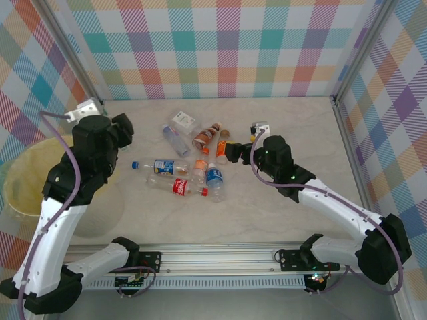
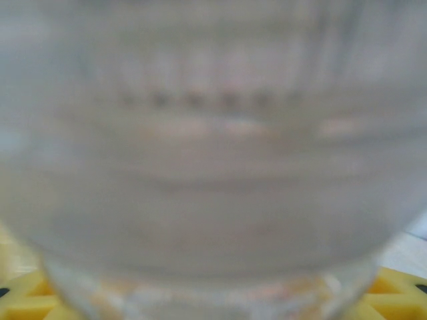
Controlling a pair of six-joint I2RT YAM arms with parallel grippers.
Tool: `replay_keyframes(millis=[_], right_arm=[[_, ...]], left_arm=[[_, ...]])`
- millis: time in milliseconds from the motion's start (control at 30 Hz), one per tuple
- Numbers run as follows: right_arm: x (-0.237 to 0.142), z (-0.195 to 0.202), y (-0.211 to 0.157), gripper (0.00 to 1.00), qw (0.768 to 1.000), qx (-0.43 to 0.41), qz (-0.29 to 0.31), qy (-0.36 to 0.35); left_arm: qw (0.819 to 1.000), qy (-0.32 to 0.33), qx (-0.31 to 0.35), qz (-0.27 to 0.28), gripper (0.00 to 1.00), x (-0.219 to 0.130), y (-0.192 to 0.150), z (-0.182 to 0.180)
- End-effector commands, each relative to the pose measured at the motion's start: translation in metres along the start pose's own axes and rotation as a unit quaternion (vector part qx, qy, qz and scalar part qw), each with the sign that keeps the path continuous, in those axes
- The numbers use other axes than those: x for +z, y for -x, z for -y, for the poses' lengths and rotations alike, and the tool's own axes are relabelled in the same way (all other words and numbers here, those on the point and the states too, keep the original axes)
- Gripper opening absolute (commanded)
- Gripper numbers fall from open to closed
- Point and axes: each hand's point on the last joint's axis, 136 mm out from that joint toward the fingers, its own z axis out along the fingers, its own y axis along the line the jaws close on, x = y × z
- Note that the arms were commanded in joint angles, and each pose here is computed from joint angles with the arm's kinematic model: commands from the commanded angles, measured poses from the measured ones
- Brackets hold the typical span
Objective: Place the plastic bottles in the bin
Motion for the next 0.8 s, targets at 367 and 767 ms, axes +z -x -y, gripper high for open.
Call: replay_keyframes(millis=[367,767], right_arm=[[0.003,-0.003,0.005,1.0,1.0,0.004,-0.002,0.0],[0.003,-0.01,0.004,1.0,1.0,-0.001,-0.015,0.016]], left_arm=[[0.942,0.327,0.059,0.044,0.61,-0.04,0.011,-0.153],[0.934,0.352,-0.043,-0.047,0.59,-0.021,-0.056,-0.201]])
